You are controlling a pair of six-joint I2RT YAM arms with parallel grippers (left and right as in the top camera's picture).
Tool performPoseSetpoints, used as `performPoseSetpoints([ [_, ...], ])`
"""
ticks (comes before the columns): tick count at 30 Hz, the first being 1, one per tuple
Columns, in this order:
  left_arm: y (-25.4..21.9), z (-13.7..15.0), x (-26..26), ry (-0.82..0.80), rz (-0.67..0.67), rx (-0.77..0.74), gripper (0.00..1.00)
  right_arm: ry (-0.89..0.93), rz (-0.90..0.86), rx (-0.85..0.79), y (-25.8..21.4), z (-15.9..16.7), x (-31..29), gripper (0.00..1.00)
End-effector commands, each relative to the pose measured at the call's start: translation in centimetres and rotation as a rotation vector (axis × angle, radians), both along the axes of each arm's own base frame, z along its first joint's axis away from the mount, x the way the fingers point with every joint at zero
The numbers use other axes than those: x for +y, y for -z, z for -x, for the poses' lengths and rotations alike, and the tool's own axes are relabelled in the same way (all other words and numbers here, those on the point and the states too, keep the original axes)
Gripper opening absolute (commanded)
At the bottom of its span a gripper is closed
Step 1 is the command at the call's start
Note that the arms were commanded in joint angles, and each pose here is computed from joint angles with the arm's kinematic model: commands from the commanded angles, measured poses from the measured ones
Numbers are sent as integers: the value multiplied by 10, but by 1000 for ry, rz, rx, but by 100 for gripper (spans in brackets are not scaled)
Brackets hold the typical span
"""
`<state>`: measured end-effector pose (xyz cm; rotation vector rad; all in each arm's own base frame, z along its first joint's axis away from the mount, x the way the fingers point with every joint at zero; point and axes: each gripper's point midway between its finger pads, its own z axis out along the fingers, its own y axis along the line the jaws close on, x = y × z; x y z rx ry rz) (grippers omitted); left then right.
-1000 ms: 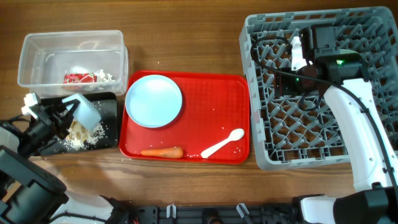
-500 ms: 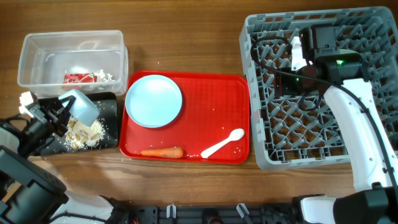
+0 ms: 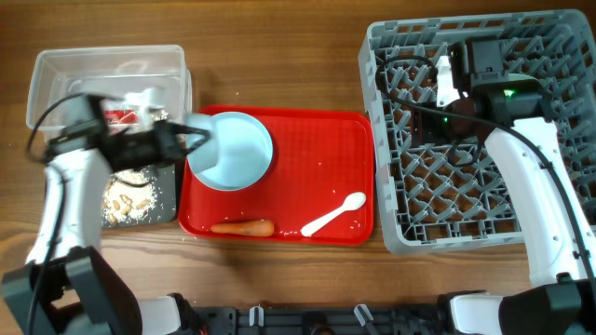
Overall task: Sort waste into correct bins and load items into the dishwasher rack
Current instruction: 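Tip the rice and peanuts onto the black tray with the left gripper, then set the empty light-blue bowl on the red tray and withdraw left gripper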
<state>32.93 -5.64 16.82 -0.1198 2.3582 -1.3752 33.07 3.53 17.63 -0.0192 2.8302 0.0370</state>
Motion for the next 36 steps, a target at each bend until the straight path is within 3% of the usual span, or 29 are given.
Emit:
performPoseSetpoints([
  [1,29,-1,-84,139,-276,31,4,205,118,-6,-4,7,-33,69],
  [4,43,9,-142,228,-426,-38,4,249,119,11,-3,11,-41,69],
  [6,55,31,-195,345,-522,-128,4,239,120,16,-3,12,-41,70],
  [8,79,38,-212,316,-647,-120,4,239,121,26,-2,14,-41,70],
  [10,100,46,-225,338,-689,-98,4,237,124,38,-1,17,-41,70],
  [13,113,45,-230,347,-693,-90,15,235,117,38,-1,17,-40,74],
  [15,108,39,-228,327,-683,-103,27,229,95,42,-1,17,-36,77],
  [17,88,30,-216,281,-667,-119,58,169,60,39,0,14,-27,79],
  [18,77,29,-206,258,-664,-118,61,123,8,30,-1,11,-16,80],
  [23,24,40,-105,54,-691,4,68,-181,-291,-45,-17,-1,57,80],
  [26,14,45,-47,-94,-700,102,71,-299,-280,-30,-14,8,88,81],
  [28,18,49,-15,-187,-701,196,80,-370,-280,-2,-5,13,114,81],
  [30,22,53,9,-260,-697,270,81,-410,-275,61,16,17,138,80],
  [36,23,55,18,-286,-695,292,82,-329,-243,308,98,23,163,59],
])
